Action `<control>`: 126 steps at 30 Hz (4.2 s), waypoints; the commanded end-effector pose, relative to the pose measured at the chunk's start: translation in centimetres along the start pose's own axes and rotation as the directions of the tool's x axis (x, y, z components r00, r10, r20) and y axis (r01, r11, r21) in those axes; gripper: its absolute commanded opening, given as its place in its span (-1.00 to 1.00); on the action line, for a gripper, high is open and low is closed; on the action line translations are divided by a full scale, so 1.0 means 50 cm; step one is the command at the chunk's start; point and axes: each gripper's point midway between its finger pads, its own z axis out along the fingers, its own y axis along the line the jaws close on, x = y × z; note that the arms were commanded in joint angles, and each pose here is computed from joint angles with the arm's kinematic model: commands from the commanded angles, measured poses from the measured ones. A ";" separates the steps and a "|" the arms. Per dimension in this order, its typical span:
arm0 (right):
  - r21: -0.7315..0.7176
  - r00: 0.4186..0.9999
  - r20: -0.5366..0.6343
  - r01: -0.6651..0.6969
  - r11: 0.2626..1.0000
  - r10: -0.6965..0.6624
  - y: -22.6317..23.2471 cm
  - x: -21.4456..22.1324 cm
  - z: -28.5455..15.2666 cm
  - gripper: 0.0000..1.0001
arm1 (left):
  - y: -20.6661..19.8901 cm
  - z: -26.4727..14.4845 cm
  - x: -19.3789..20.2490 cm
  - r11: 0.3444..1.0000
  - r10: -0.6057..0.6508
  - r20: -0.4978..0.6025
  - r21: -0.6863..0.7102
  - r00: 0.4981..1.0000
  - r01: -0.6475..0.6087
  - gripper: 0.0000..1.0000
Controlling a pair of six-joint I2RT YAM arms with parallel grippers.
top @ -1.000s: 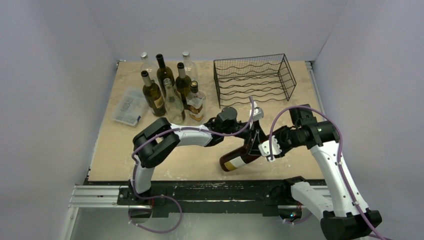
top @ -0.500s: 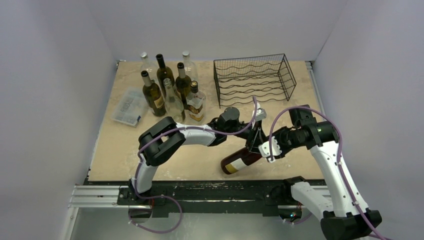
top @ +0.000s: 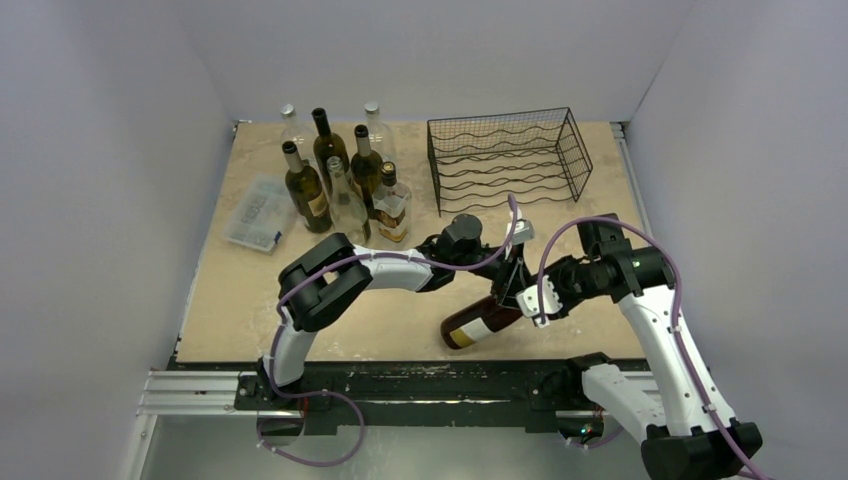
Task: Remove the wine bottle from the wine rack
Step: Pick up the wine bottle from the wine rack, then place the wine bottle at the center of the board.
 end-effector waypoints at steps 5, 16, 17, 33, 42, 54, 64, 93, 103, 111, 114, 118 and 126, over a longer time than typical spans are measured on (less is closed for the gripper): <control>0.250 0.984 0.156 0.042 0.967 -0.083 -0.106 -0.074 -0.034 0.11 | -0.029 -0.022 -0.083 0.991 0.128 0.109 -0.046 0.986 -0.124 -1.00; 0.296 0.967 0.254 -0.062 0.953 -0.015 -0.114 -0.124 -0.079 0.78 | -0.038 -0.046 -0.090 0.985 0.163 0.135 -0.081 0.977 -0.153 -1.00; 0.297 0.962 0.272 -0.081 0.952 -0.003 -0.113 -0.133 -0.086 0.80 | -0.042 -0.049 -0.092 0.984 0.170 0.140 -0.086 0.976 -0.159 -1.00; 0.141 0.495 0.765 -0.753 0.643 0.412 -0.209 -0.224 -0.208 0.80 | -0.071 -0.128 -0.105 0.939 0.294 0.194 -0.242 0.936 -0.244 -1.00; -0.123 0.009 0.806 -0.976 0.182 0.592 -0.244 -0.119 -0.195 0.98 | -0.084 -0.177 -0.108 0.904 0.354 0.256 -0.339 0.900 -0.259 -1.00; -0.404 -0.239 0.678 -0.911 0.081 0.695 -0.220 -0.106 -0.106 0.98 | -0.107 -0.206 -0.127 0.879 0.402 0.283 -0.387 0.871 -0.279 -1.00; -0.469 -0.278 0.629 -0.880 0.070 0.726 -0.211 -0.110 -0.074 0.86 | -0.108 -0.200 -0.146 0.875 0.410 0.294 -0.395 0.864 -0.281 -1.00; -0.504 -0.266 0.566 -0.860 0.073 0.781 -0.203 -0.138 -0.030 -0.14 | -0.111 -0.193 -0.185 0.850 0.444 0.283 -0.434 0.850 -0.300 -1.00; -0.444 -0.192 0.634 -0.883 0.149 0.749 -0.215 -0.146 -0.058 -1.00 | -0.102 -0.186 -0.181 0.868 0.384 0.257 -0.429 0.887 -0.252 -0.79; -0.392 -0.134 0.693 -0.894 0.215 0.708 -0.220 -0.159 -0.087 -1.00 | -0.102 -0.187 -0.175 0.878 0.316 0.220 -0.437 0.923 -0.196 0.53; -0.390 -0.131 0.696 -0.894 0.218 0.706 -0.220 -0.159 -0.088 -1.00 | -0.108 -0.187 -0.176 0.883 0.304 0.205 -0.427 0.930 -0.194 0.75; -0.385 -0.126 0.701 -0.896 0.223 0.702 -0.221 -0.159 -0.090 -1.00 | -0.122 -0.185 -0.183 0.897 0.296 0.200 -0.394 0.934 -0.200 0.88; -0.383 -0.121 0.702 -0.895 0.228 0.702 -0.220 -0.159 -0.088 -1.00 | -0.122 -0.180 -0.185 0.903 0.248 0.145 -0.394 0.958 -0.174 0.91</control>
